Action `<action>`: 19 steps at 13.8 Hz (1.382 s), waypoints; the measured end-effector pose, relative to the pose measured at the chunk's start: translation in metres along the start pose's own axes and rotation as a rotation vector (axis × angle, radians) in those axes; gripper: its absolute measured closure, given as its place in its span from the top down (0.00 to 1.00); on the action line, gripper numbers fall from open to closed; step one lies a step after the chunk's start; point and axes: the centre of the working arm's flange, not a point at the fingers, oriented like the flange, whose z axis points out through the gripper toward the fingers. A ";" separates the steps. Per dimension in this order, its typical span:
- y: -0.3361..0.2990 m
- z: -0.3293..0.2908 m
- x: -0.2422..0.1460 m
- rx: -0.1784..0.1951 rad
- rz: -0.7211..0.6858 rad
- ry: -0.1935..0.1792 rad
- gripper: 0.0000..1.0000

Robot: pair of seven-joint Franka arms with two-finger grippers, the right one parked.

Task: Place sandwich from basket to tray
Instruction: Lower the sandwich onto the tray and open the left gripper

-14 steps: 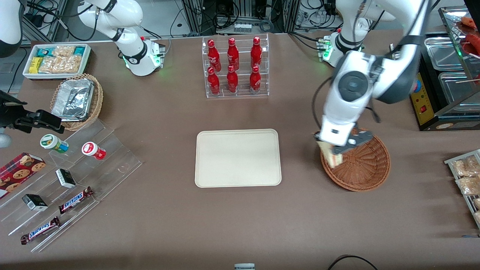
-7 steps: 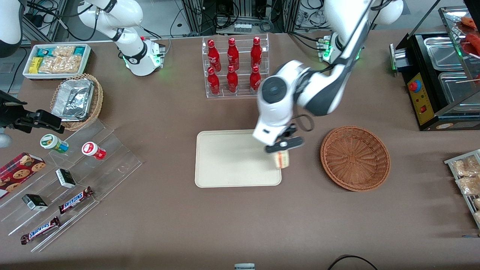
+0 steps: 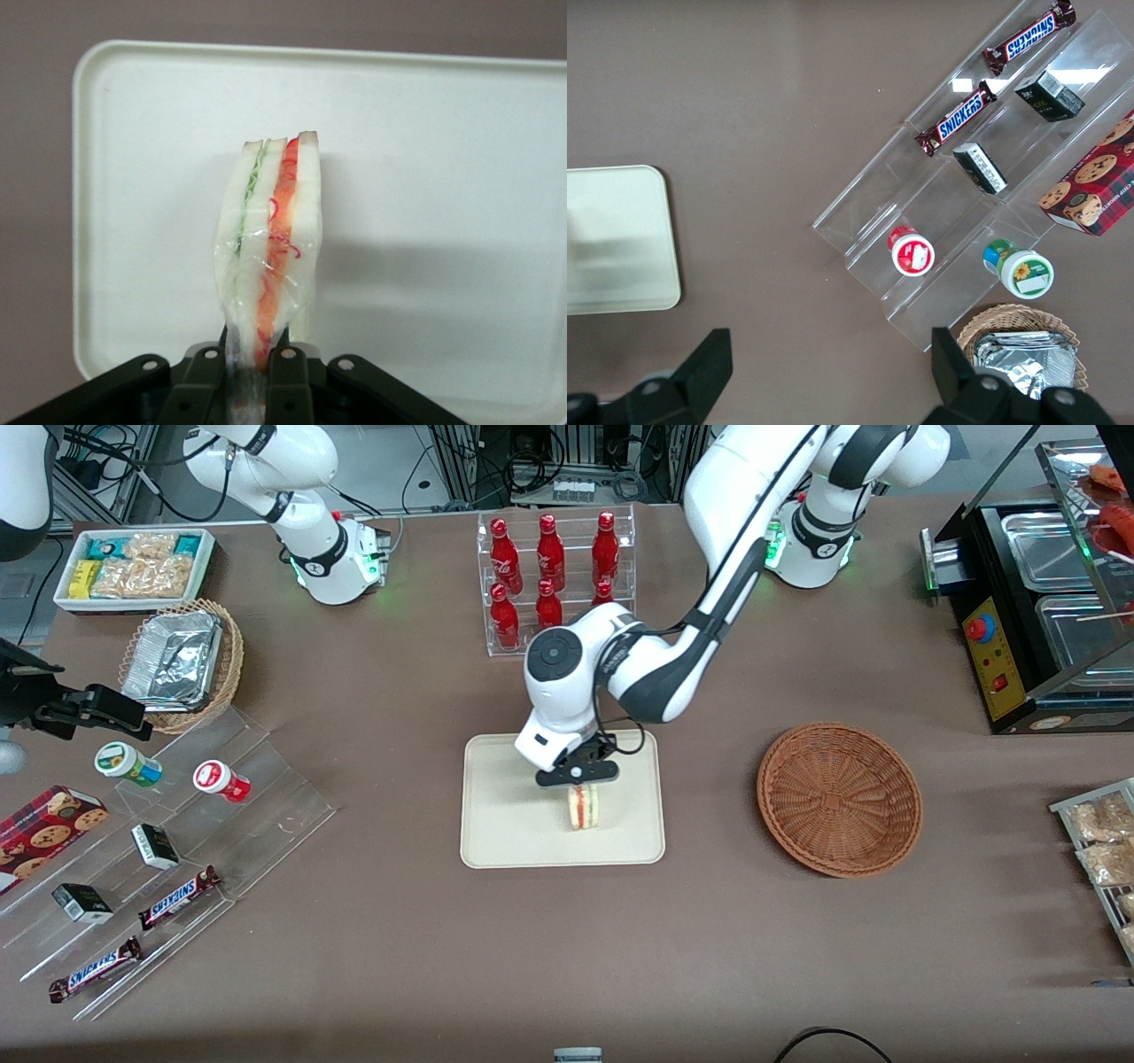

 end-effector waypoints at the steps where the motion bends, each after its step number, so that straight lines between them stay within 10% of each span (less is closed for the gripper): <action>1: 0.007 0.006 -0.006 -0.006 0.011 0.002 0.15; 9: 0.023 0.021 -0.004 -0.018 0.020 0.011 0.15; 17: 0.011 -0.042 0.017 -0.020 -0.040 0.032 0.93; 19: -0.017 -0.096 0.034 -0.003 -0.137 0.029 1.00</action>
